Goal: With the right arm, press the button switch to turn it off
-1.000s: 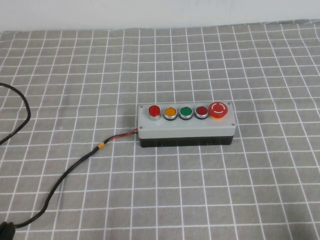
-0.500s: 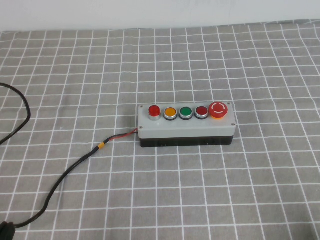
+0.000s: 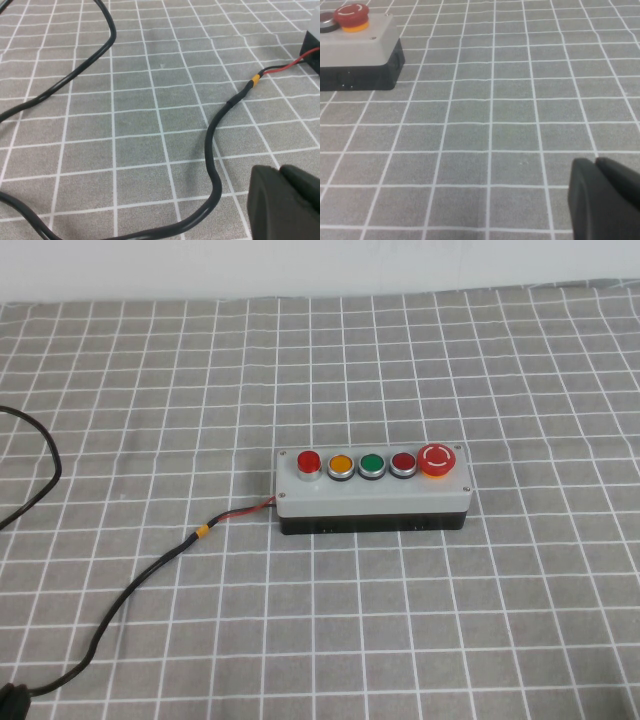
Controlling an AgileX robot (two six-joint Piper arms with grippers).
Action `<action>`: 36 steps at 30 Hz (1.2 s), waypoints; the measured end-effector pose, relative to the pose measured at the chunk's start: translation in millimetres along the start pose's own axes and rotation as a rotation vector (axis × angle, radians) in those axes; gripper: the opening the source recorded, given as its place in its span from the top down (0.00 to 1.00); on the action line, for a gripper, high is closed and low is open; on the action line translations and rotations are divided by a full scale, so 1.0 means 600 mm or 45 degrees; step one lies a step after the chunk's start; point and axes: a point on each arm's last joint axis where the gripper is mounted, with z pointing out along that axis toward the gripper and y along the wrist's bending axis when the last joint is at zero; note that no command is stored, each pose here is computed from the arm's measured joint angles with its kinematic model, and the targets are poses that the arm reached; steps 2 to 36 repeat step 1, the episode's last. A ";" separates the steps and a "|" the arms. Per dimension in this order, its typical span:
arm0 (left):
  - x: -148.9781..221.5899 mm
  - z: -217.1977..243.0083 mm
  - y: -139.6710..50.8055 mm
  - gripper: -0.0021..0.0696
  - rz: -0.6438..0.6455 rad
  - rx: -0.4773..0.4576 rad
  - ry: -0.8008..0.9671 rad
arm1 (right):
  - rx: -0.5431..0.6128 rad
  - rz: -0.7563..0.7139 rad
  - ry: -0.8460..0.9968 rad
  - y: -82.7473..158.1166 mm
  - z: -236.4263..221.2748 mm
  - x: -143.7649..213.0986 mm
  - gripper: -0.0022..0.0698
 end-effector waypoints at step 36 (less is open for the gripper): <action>0.000 0.000 0.000 0.98 0.000 0.000 0.000 | 0.000 0.000 0.000 0.000 0.000 0.000 0.99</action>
